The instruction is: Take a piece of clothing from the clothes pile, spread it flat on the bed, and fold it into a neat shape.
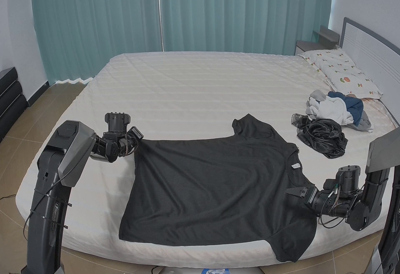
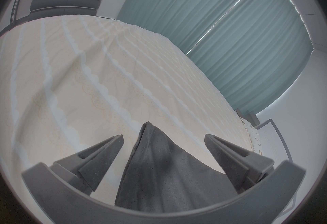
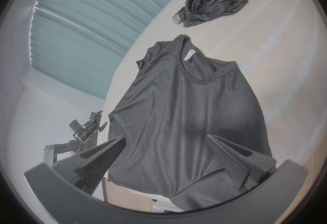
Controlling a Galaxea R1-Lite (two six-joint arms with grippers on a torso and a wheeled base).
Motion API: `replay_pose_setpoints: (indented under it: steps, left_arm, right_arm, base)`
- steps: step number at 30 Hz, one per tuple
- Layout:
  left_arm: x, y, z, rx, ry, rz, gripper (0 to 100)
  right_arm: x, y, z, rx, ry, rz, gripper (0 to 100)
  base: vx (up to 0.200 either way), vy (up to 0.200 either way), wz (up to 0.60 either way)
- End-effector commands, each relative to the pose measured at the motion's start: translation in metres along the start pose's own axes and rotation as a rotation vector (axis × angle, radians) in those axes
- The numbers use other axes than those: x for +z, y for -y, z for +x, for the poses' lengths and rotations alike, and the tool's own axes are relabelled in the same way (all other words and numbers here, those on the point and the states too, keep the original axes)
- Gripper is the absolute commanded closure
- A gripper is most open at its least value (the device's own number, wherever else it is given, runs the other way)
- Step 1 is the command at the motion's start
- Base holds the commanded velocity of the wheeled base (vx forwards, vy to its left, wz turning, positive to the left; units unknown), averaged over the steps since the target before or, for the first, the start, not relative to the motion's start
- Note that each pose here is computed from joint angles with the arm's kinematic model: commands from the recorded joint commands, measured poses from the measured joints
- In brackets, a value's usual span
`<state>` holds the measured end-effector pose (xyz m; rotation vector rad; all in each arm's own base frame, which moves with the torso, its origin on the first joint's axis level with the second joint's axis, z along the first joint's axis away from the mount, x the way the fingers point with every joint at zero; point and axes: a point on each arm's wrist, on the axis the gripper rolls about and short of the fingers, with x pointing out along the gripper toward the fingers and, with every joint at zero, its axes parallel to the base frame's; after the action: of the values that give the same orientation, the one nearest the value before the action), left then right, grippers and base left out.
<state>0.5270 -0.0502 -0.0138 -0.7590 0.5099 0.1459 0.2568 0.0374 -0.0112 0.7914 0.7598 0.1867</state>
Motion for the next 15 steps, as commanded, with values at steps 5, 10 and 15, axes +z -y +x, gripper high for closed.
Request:
replay_pose_setpoints:
  steps: [5, 10, 15]
  left_arm:
    - [0.007, 0.005, 0.012, -0.009, 0.058, -0.005, 100]
    - [0.019, 0.013, 0.010, -0.033, 0.101, -0.010, 100]
    - [0.017, 0.008, 0.011, 0.004, 0.067, -0.009, 100]
  right_arm:
    - [-0.001, 0.000, 0.001, 0.001, -0.004, -0.001, 0]
    - [-0.001, 0.000, 0.001, 0.000, -0.005, -0.001, 0]
    - [-0.001, 0.000, 0.001, -0.001, -0.007, 0.000, 0]
  base:
    - [0.000, 0.000, 0.00]
    - [0.000, 0.000, 0.00]
    - [0.000, 0.000, 0.00]
